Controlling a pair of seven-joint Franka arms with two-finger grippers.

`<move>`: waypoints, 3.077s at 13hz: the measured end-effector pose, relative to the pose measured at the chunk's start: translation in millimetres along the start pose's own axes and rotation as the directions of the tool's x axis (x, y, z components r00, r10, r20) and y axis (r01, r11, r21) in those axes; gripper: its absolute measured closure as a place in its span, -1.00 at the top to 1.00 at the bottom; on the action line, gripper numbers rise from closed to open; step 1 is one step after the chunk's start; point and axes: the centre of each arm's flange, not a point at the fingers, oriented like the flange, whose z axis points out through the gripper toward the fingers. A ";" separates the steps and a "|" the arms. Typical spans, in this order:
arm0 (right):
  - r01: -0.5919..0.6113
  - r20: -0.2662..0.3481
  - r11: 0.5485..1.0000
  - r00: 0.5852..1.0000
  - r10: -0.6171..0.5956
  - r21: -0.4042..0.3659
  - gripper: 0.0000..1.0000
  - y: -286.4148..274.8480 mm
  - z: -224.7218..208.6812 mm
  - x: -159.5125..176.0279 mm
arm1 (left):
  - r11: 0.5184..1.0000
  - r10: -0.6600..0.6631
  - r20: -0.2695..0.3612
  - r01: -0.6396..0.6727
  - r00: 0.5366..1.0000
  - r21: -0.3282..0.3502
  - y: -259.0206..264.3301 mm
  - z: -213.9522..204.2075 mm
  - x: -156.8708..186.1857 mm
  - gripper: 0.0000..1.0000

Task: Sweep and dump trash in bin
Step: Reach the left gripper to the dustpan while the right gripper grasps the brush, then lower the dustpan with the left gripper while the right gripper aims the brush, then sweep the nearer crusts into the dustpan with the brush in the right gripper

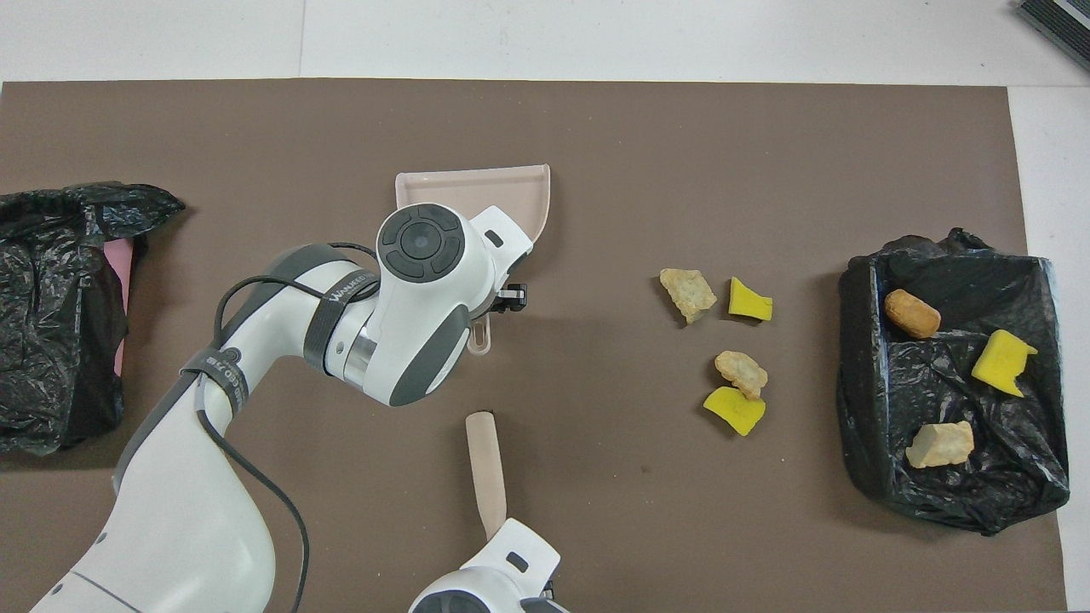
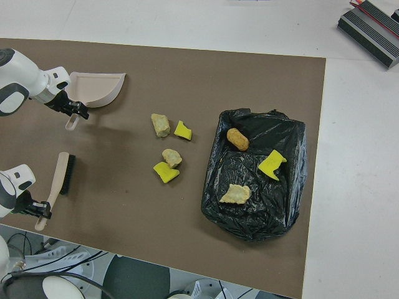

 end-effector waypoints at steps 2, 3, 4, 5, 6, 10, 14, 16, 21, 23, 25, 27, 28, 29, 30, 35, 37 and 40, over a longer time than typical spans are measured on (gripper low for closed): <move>-0.093 0.005 0.992 0.996 0.094 -0.085 -0.46 27.4 -15.4 -10.8 | 1.000 -0.003 -0.005 0.003 1.000 -0.001 -1.2 -2.7 2.0 -0.37; -0.135 -0.008 0.980 0.991 0.135 -0.147 -0.46 44.3 -13.2 -15.7 | 1.000 -0.008 -0.013 0.008 1.000 -0.004 -2.1 -7.2 5.1 -0.37; -0.162 -0.019 0.966 0.987 0.162 -0.200 -0.46 60.1 -5.5 -20.0 | 1.000 -0.012 -0.024 0.012 1.000 -0.007 -3.6 -12.5 8.6 -0.37; -0.181 -0.031 0.953 0.983 0.178 -0.243 -0.46 76.2 4.4 -22.7 | 1.000 -0.018 -0.034 0.017 0.999 -0.011 -5.8 -18.2 12.6 -0.37; -0.196 -0.043 0.942 0.981 0.191 -0.273 -0.46 92.3 13.1 -23.7 | 1.000 -0.024 -0.042 0.023 0.999 -0.012 -9.5 -23.4 16.5 -0.37; -0.330 -0.074 0.886 0.943 0.324 -0.324 -0.46 180.2 -6.5 9.8 | 0.999 0.018 -0.077 -0.015 0.997 0.045 -32.8 -46.4 26.7 -0.37; -0.365 -0.002 0.887 0.925 0.380 -0.283 -0.46 271.9 -23.8 48.2 | 0.981 0.178 -0.049 -0.174 0.983 0.084 -72.7 -71.8 33.4 -0.37; -0.364 0.019 0.890 0.923 0.384 -0.274 -0.46 291.2 -13.9 54.1 | 0.958 0.275 -0.039 -0.270 0.961 0.099 -97.4 -89.8 36.7 -0.37; -0.337 0.050 0.916 0.933 0.355 -0.219 -0.46 302.1 20.5 37.2 | 0.817 0.564 0.062 -0.568 0.823 0.098 -168.8 -129.4 33.6 -0.37; -0.341 0.046 0.920 0.933 0.356 -0.196 -0.46 299.9 26.6 34.6 | 0.733 0.669 0.108 -0.677 0.735 0.071 -182.7 -130.8 30.3 -0.37; -0.346 0.030 0.926 0.935 0.354 -0.148 -0.46 296.8 26.8 38.7 | 0.635 0.763 0.135 -0.772 0.632 0.033 -185.4 -122.7 24.7 -0.37; -0.331 0.007 0.940 0.943 0.332 -0.083 -0.46 291.8 26.5 47.5 | 0.511 0.850 0.159 -0.859 0.502 -0.017 -179.8 -108.2 11.8 -0.37; -0.323 0.001 0.944 0.946 0.324 -0.065 -0.46 289.6 30.0 52.8 | 0.433 0.892 0.167 -0.900 0.420 -0.047 -173.7 -99.6 3.8 -0.37; -0.318 -0.003 0.946 0.948 0.319 -0.055 -0.46 287.4 34.8 59.1 | 0.364 0.921 0.172 -0.929 0.348 -0.070 -162.5 -89.3 -6.5 -0.37; -0.310 -0.005 0.949 0.951 0.310 -0.049 -0.46 285.0 37.0 65.5 | 0.317 0.938 0.175 -0.945 0.299 -0.082 -147.4 -78.4 -18.1 -0.37; -0.250 0.049 0.967 0.968 0.248 0.054 -0.46 267.5 37.7 104.5 | 0.182 0.969 0.185 -0.978 0.162 -0.100 -73.8 -32.3 -82.6 -0.37; -0.223 0.080 0.972 0.973 0.217 0.076 -0.46 247.4 46.2 116.8 | 0.196 0.967 0.182 -0.977 0.178 -0.087 -67.7 -30.3 -89.1 -0.37; -0.170 0.080 0.975 0.984 0.159 0.145 -0.46 188.0 52.3 123.7 | 0.210 0.964 0.181 -0.975 0.193 -0.078 -65.2 -31.4 -92.2 -0.37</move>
